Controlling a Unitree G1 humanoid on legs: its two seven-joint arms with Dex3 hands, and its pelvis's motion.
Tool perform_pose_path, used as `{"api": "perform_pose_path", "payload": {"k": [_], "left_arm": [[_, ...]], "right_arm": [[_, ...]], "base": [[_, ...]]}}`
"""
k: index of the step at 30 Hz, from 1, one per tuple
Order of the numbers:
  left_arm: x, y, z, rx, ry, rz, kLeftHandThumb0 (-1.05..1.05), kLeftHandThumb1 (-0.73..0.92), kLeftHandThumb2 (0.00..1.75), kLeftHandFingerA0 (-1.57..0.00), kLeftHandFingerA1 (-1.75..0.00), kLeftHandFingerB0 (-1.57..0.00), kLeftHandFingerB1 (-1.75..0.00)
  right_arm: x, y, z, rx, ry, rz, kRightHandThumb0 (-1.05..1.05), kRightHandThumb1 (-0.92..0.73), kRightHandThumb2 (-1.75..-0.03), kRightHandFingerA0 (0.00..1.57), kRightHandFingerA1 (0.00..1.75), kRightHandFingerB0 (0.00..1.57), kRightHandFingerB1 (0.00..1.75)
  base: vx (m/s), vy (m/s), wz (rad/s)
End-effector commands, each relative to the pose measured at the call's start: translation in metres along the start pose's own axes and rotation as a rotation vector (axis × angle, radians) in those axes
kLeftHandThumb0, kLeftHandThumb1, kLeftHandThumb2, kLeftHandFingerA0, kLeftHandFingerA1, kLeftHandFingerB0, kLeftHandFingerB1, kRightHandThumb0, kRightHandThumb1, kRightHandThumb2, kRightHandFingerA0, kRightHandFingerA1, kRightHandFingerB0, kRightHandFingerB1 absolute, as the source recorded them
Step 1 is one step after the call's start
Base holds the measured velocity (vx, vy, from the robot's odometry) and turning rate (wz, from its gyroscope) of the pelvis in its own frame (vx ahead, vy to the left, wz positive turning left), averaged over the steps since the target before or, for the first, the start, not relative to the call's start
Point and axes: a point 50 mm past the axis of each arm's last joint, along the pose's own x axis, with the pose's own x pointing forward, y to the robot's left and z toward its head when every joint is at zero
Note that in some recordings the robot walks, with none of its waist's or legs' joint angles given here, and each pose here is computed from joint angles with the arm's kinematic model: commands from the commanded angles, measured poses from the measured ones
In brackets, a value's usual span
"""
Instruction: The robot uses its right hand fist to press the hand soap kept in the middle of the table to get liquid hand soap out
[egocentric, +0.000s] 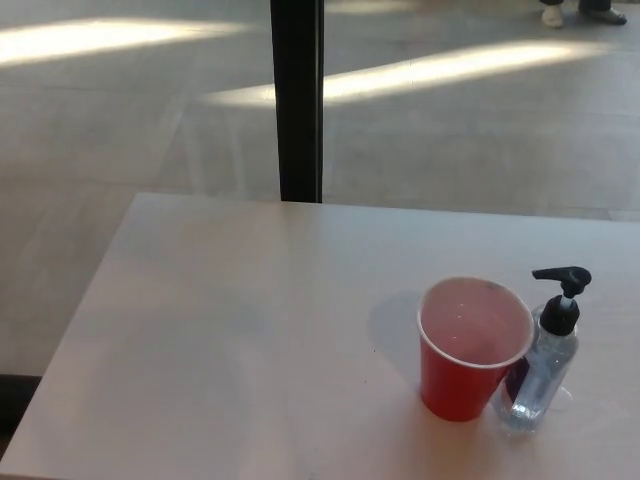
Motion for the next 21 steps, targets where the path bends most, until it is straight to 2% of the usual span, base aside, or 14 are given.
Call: {"api": "perform_pose_path", "payload": {"k": [1,2,3,4,5,6,7,8,9,12,13,17,20,21], "left_arm": [[0.000,0.024,0.007,-0.149,-0.027,0.066,-0.55,0.70,0.61,-0.68,-0.65,-0.50,-0.51],[0.000,0.024,0.007,-0.148,-0.023,0.073,-0.56,0.70,0.61,-0.70,-0.65,-0.51,-0.50],[0.000,0.023,0.008,-0.157,-0.022,0.071,-0.55,0.70,0.61,-0.68,-0.64,-0.49,-0.50],[0.000,0.023,0.008,-0.161,-0.022,0.070,-0.55,0.70,0.61,-0.68,-0.64,-0.49,-0.50],[0.000,0.023,0.008,-0.160,-0.024,0.068,-0.56,0.69,0.61,-0.68,-0.65,-0.45,-0.50],[0.001,0.023,0.008,-0.163,-0.022,0.069,-0.56,0.69,0.60,-0.69,-0.64,-0.45,-0.49],[0.001,0.023,0.008,-0.166,-0.020,0.070,-0.56,0.69,0.60,-0.69,-0.64,-0.45,-0.49],[0.001,0.023,0.008,-0.167,-0.020,0.071,-0.56,0.69,0.60,-0.71,-0.66,-0.48,-0.49],[0.001,0.023,0.008,-0.167,-0.021,0.076,-0.54,0.69,0.60,-0.72,-0.67,-0.53,-0.51],[0.000,0.023,0.008,-0.146,-0.029,0.069,-0.53,0.71,0.60,-0.70,-0.64,-0.51,-0.50],[0.000,0.024,0.009,-0.143,-0.028,0.070,-0.55,0.72,0.60,-0.70,-0.65,-0.52,-0.50],[0.001,0.024,0.009,-0.158,-0.021,0.082,-0.55,0.71,0.60,-0.69,-0.64,-0.50,-0.49],[0.001,0.024,0.009,-0.151,-0.028,0.080,-0.55,0.70,0.61,-0.71,-0.66,-0.52,-0.50],[0.000,0.024,0.008,-0.160,-0.027,0.076,-0.55,0.70,0.60,-0.70,-0.65,-0.51,-0.49]], "right_arm": [[0.001,-0.032,0.046,0.354,-0.164,-0.154,-0.59,-0.59,-0.94,0.51,0.77,0.29,0.54],[0.001,-0.033,0.054,0.409,-0.190,-0.163,-0.53,-0.72,-0.61,0.55,1.06,0.36,0.45],[0.002,-0.035,0.073,0.444,-0.226,-0.140,-0.64,-0.61,-0.86,0.36,0.97,0.14,0.42],[0.002,-0.035,0.080,0.458,-0.239,-0.129,-0.64,-0.61,-0.86,0.36,0.97,0.14,0.42],[0.002,-0.036,0.089,0.484,-0.257,-0.125,-0.56,-0.69,-0.61,0.33,0.88,0.19,0.28],[0.000,-0.036,0.112,0.518,-0.327,-0.095,-0.35,-0.54,-1.07,0.05,0.55,0.00,0.50],[-0.001,-0.037,0.120,0.529,-0.353,-0.083,-0.35,-0.54,-1.07,0.05,0.55,0.00,0.50],[-0.002,-0.036,0.127,0.542,-0.370,-0.082,-0.59,-0.72,-0.63,0.08,0.51,0.16,0.31],[-0.008,-0.034,0.158,0.586,-0.459,-0.059,-0.61,-0.57,-0.87,0.16,0.57,0.13,0.43],[-0.022,-0.030,0.201,0.590,-0.616,0.016,-0.58,-0.62,-0.93,0.23,0.59,0.07,0.42],[-0.030,-0.028,0.222,0.562,-0.678,0.011,-0.49,-0.83,-0.66,0.48,0.55,0.25,0.29],[-0.065,-0.015,0.281,0.620,-0.882,0.079,-0.50,-0.82,-0.69,0.93,0.88,0.55,0.57],[-0.096,-0.003,0.312,0.592,-1.033,0.144,-0.57,-0.81,-0.76,0.97,0.98,0.72,0.70],[-0.116,0.005,0.328,0.550,-1.128,0.216,-0.65,-0.83,-0.76,1.14,1.07,0.82,0.81]], "base": [[0.00,0.000,0.00],[0.00,0.000,0.00],[0.00,0.000,0.00],[0.00,0.000,0.00],[0.00,0.000,0.00],[0.00,0.000,0.00],[0.00,0.000,0.00],[0.00,0.000,0.00],[0.00,0.000,0.00],[0.00,0.000,0.00],[0.00,0.000,0.00],[0.00,0.000,0.00],[0.00,0.000,0.00],[0.00,0.000,0.00]]}}
